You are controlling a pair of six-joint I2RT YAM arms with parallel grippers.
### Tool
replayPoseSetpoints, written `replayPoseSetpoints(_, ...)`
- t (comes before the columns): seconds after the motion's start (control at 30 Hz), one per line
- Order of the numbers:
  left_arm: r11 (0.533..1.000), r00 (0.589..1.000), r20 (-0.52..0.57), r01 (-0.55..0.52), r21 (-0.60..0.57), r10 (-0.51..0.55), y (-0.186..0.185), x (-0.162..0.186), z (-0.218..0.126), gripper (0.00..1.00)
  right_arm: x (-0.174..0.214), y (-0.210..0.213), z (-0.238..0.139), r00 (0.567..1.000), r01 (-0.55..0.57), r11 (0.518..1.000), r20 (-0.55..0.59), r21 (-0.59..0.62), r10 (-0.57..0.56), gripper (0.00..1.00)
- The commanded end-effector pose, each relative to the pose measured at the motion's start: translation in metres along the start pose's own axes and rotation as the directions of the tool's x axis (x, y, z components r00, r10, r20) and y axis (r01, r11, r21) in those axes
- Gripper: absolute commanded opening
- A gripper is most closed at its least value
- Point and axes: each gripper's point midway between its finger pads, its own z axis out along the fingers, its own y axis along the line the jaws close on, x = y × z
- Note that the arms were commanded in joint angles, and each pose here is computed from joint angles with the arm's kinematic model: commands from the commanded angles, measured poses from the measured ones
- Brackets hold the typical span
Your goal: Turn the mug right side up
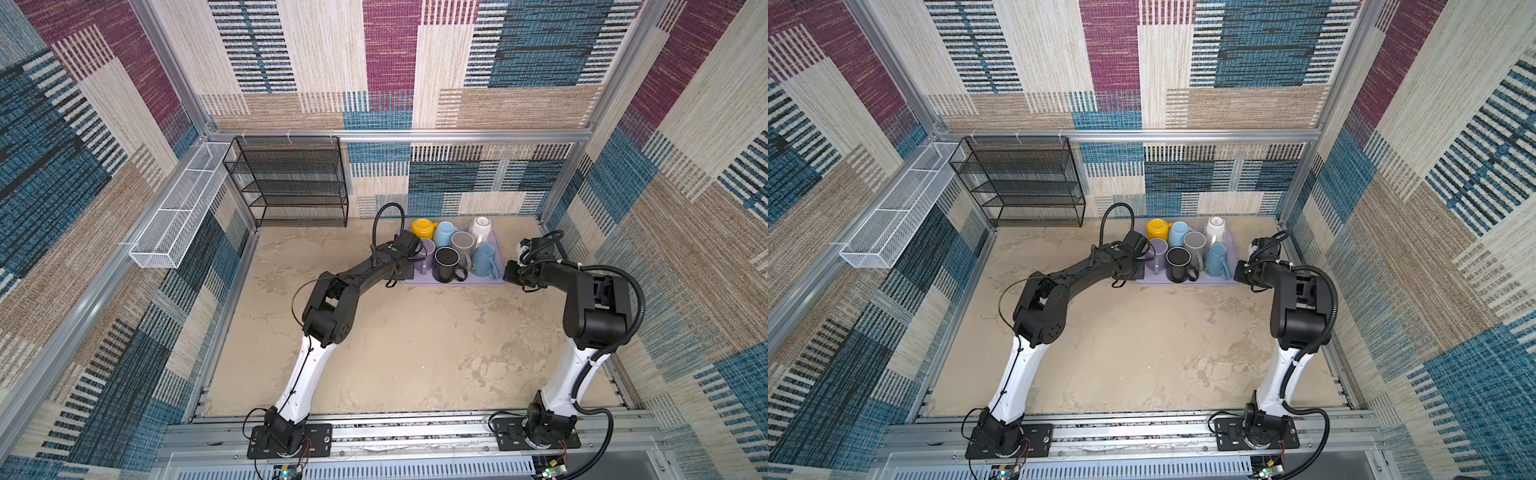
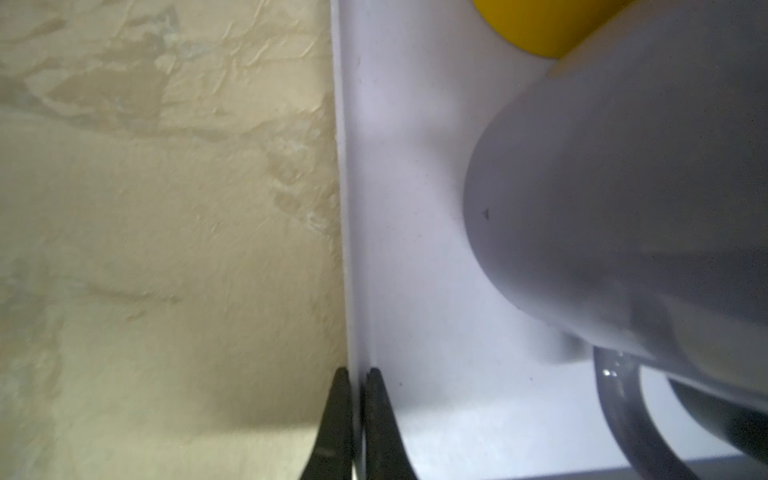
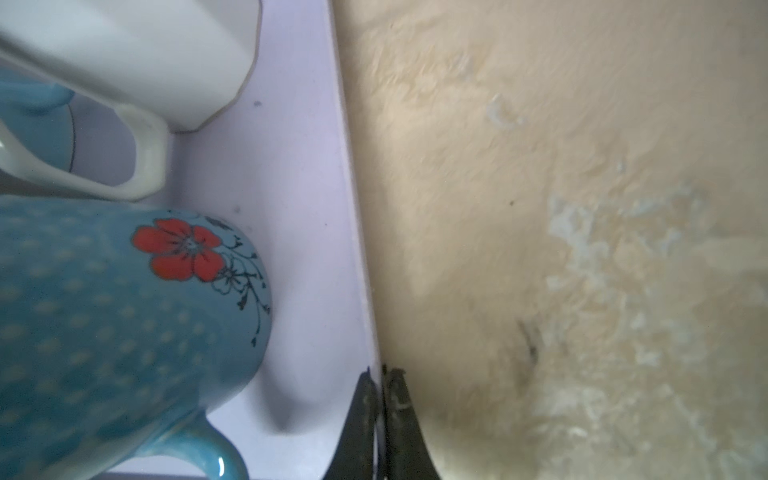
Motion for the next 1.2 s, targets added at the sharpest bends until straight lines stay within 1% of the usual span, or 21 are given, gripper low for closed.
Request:
replayPoseSetpoints(0.0,0.997,0.997,-0.080,-0.018,0.074,0.024,-0.009,0.028,-0.011,0.00,0.011,0.027,-0.008,0.997,-0.067,0.994,-0.035,-0.086,0.064,0.00)
replayPoseSetpoints(0.2,0.998,0.995,-0.095,-0.011,0.064,0.017,0.009,0.054,-0.028,0.00,0.036,0.054,-0.015,0.997,-0.036,0.993,-0.065,-0.110,0.029,0.00)
replayPoseSetpoints(0.53,0.999,0.993,-0.120,0.002,0.038,0.002,0.041,0.101,-0.057,0.00,0.075,0.083,-0.038,0.995,-0.030,0.988,-0.095,-0.153,0.015,0.00)
replayPoseSetpoints(0.73,0.999,0.990,-0.141,0.014,0.036,-0.008,0.057,0.128,-0.071,0.00,0.111,0.103,-0.052,0.991,-0.013,0.986,-0.134,-0.167,-0.010,0.00)
replayPoseSetpoints(0.9,0.999,0.983,-0.184,0.027,0.044,-0.018,0.067,0.156,-0.081,0.00,0.145,0.121,-0.063,0.985,-0.006,0.983,-0.172,-0.184,-0.026,0.00)
replayPoseSetpoints(1.07,1.000,0.981,-0.196,0.023,0.020,-0.019,0.085,0.180,-0.091,0.00,0.176,0.135,-0.074,0.979,-0.020,0.981,-0.202,-0.192,-0.020,0.00)
replayPoseSetpoints(1.17,0.999,0.978,-0.207,0.038,0.028,-0.032,0.091,0.194,-0.098,0.00,0.188,0.138,-0.081,0.977,-0.026,0.985,-0.212,-0.172,-0.011,0.00)
